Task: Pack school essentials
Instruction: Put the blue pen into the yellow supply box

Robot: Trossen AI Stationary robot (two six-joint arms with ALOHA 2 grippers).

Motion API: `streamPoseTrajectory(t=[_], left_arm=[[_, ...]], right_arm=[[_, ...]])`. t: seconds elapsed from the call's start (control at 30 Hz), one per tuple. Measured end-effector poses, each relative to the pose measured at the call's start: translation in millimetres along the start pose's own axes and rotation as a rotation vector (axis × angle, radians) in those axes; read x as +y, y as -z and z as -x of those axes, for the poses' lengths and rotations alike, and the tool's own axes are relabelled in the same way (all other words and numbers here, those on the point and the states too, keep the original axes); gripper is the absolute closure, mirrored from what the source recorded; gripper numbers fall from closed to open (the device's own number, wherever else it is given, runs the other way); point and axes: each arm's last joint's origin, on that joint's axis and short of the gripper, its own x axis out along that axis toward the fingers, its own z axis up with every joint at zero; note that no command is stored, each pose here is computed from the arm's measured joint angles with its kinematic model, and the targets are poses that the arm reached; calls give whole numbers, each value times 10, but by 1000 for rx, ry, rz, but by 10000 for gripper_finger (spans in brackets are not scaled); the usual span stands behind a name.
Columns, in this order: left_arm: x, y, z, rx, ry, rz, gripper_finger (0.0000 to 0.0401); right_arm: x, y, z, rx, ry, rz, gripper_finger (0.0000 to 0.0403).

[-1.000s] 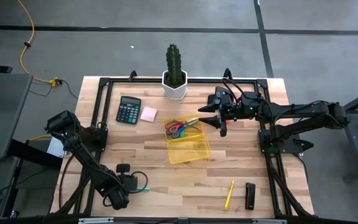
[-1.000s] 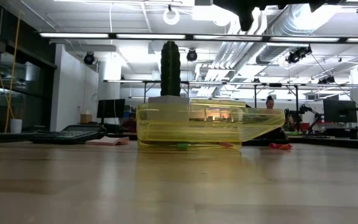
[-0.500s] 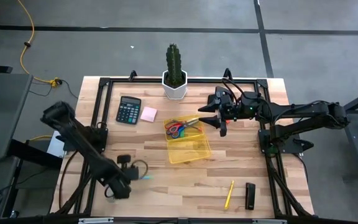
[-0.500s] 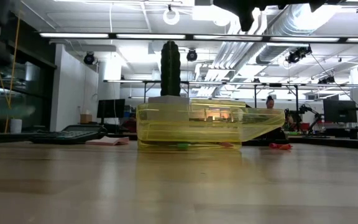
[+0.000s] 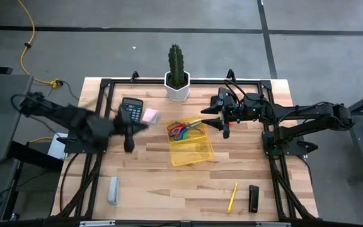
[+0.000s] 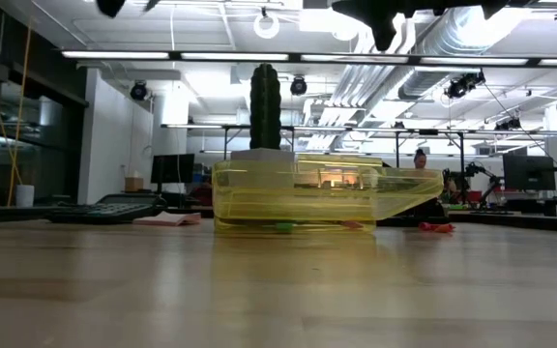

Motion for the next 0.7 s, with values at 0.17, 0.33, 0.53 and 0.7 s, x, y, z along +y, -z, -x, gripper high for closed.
streamPoseTrajectory(t=[0.17, 0.33, 0.53, 0.7], left_arm=[[274, -111, -59, -231, 16, 31, 401], [397, 72, -312, -378, 84, 132, 401], [382, 172, -531, -426, 119, 184, 401], [365, 201, -603, -404, 117, 177, 401]], right_arm=[[1, 0, 0, 0, 0, 0, 203], [1, 1, 0, 0, 0, 0, 203], [0, 0, 0, 0, 0, 0, 203], [1, -1, 0, -1, -1, 0, 203]])
